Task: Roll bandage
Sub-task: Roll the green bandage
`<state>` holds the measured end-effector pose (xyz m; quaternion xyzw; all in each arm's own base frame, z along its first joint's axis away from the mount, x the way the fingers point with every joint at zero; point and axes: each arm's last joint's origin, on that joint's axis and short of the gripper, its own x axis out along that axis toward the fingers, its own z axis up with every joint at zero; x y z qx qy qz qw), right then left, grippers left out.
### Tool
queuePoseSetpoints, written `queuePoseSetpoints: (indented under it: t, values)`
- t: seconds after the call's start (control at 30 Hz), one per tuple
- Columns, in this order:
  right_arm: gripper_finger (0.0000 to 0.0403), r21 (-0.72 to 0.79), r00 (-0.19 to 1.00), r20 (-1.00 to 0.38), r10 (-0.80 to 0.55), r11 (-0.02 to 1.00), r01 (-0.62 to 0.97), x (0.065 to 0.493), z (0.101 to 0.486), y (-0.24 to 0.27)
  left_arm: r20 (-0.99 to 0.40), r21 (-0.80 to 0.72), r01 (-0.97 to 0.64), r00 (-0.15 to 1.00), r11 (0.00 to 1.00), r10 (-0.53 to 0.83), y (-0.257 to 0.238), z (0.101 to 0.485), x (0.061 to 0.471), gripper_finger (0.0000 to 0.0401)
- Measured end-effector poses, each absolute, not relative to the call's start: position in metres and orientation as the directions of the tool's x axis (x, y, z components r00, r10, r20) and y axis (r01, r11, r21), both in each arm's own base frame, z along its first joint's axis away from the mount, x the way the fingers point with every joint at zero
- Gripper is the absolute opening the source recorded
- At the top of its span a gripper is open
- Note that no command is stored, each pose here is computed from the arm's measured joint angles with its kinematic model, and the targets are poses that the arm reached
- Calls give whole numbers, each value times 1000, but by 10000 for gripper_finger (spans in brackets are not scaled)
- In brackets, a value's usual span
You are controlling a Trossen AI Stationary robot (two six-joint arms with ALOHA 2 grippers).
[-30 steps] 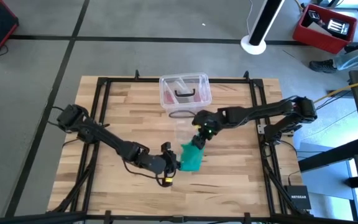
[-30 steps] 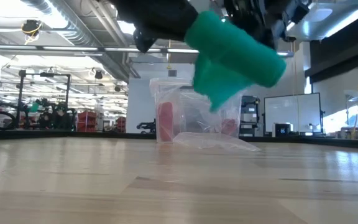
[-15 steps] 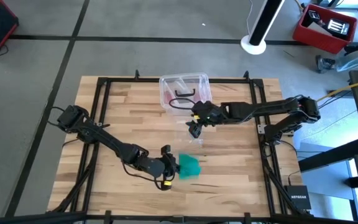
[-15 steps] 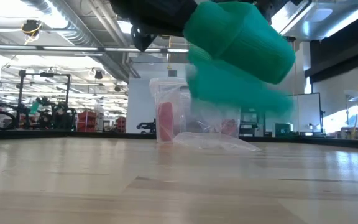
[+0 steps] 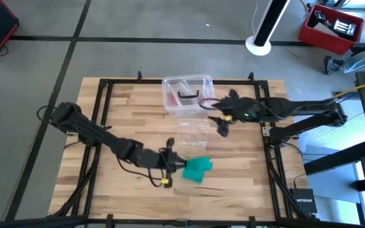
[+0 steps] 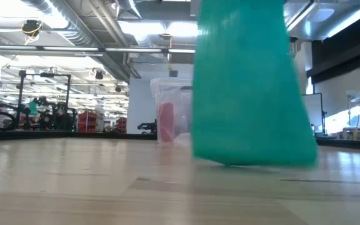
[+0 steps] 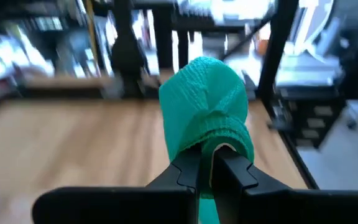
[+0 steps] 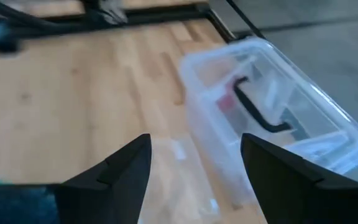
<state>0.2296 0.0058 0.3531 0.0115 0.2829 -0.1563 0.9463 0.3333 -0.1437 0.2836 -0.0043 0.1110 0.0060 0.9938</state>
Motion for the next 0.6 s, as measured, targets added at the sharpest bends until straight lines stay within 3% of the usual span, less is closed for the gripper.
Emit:
queuePoseSetpoints:
  t: [0.27, 0.43, 0.53, 0.6]
  values:
    - [253, -32, 894, -425, -140, 990, 140, 181, 332, 43, -55, 116, -63, 996, 991, 70, -114, 325, 325, 15]
    - [253, -8, 890, -438, -128, 990, 138, 179, 313, 47, -32, 125, -111, 993, 986, 115, -99, 328, 329, 15]
    - [253, 62, 892, -452, -11, 997, 44, 182, 313, 50, -28, 120, -133, 990, 984, 137, -92, 329, 331, 15]
    - [253, 74, 888, -459, -1, 996, 40, 181, 312, 51, -21, 115, -143, 989, 983, 146, -88, 329, 332, 15]
